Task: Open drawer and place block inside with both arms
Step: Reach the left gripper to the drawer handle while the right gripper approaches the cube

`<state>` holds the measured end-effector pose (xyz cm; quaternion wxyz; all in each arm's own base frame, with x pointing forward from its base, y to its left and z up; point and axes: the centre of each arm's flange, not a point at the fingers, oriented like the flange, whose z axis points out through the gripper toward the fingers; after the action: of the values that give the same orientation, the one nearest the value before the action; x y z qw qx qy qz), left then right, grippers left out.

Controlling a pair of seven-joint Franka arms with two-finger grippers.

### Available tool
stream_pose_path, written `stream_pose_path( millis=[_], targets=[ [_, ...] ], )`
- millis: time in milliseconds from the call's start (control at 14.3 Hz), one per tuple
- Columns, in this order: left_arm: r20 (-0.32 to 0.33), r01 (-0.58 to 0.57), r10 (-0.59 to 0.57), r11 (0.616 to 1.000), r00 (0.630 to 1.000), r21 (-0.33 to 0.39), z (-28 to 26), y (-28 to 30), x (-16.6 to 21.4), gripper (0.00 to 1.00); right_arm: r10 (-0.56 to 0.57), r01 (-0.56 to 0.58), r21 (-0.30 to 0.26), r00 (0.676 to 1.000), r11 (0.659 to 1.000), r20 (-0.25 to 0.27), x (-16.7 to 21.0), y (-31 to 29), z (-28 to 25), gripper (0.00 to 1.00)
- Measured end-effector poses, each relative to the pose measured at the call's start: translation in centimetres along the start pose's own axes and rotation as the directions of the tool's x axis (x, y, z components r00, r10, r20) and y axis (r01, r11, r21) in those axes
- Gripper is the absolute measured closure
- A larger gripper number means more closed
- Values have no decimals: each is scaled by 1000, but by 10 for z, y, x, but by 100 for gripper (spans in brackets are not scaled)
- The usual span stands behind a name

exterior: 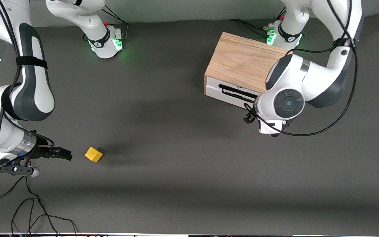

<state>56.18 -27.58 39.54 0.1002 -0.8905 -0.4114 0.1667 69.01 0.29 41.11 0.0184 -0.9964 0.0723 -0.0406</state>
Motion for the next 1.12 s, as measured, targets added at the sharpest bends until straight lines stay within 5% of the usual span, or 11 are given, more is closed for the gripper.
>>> stream_pose_path(
  millis=[699,1118],
  targets=[
    [44,138,-144,982,989,127,76,26,-23,10,37,-37,-4,999,999,-33,-5,8,73,0],
    [27,161,-165,981,986,113,116,34,-48,10,79,-78,37,997,996,-17,-14,3,105,0]
  ],
)
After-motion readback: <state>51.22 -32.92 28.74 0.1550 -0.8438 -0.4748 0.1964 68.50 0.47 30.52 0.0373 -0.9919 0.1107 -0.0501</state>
